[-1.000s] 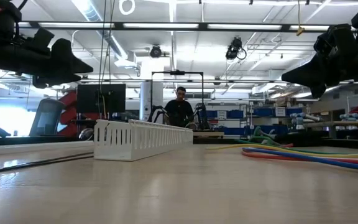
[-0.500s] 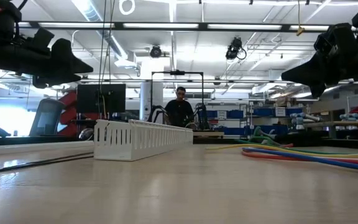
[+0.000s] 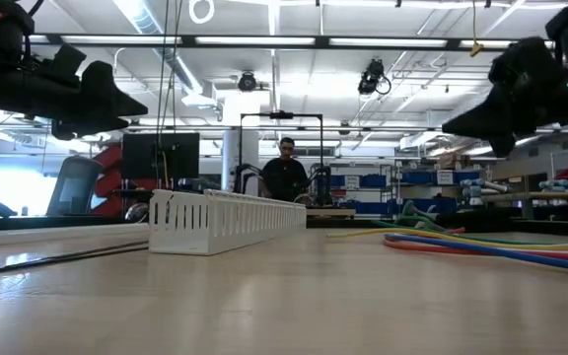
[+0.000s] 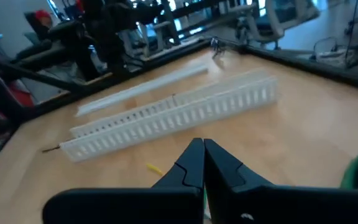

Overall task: Ziptie cables
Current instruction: Adjust the white cable duct

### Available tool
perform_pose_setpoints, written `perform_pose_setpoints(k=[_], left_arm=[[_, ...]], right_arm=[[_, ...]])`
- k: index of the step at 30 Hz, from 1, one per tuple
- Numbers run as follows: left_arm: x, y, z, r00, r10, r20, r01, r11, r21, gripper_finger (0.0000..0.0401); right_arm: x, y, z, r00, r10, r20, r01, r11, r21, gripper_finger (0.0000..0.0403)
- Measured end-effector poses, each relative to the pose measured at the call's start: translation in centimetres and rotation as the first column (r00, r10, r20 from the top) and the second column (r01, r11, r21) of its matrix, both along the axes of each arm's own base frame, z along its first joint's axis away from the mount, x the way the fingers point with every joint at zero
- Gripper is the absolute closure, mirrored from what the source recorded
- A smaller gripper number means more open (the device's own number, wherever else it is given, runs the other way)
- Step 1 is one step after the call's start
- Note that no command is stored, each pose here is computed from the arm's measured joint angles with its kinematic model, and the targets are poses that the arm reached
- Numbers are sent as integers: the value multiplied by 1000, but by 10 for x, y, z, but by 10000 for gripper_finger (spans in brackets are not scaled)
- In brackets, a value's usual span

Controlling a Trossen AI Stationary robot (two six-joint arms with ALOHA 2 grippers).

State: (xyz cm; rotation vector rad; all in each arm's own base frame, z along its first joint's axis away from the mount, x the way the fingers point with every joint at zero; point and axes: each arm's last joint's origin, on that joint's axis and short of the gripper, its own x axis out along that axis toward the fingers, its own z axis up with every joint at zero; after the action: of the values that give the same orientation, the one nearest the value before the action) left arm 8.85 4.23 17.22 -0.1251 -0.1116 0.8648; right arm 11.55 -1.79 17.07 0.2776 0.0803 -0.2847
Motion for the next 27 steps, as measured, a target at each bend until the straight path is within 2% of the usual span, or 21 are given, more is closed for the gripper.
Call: perform_pose_setpoints(k=[3, 7, 14, 18, 23, 27], left_arm=[[0, 0, 0, 1000, 0, 0, 0, 1000, 0, 38], [0, 0, 0, 1000, 0, 0, 0, 1000, 0, 38], [0, 0, 1, 1000, 2, -14, -1, 1000, 26, 38], [0, 0, 2, 1000, 2, -7, -2, 999, 33, 38], [0, 0, 3, 1000, 2, -5, -2, 999, 34, 38], [0, 0, 5, 1000, 2, 17, -3, 999, 40, 38]], right_arm=[[15, 4, 13, 999, -5, -41, 3, 999, -50, 403], [44, 8, 27, 987, -24, -157, 8, 995, -103, 403], [122, 12, 41, 935, 8, -355, -84, 976, -199, 403], [169, 14, 42, 884, 68, -463, -170, 968, -183, 403], [217, 17, 31, 784, 165, -598, -292, 949, -121, 403], [246, 19, 30, 771, 206, -602, -341, 933, -117, 403]])
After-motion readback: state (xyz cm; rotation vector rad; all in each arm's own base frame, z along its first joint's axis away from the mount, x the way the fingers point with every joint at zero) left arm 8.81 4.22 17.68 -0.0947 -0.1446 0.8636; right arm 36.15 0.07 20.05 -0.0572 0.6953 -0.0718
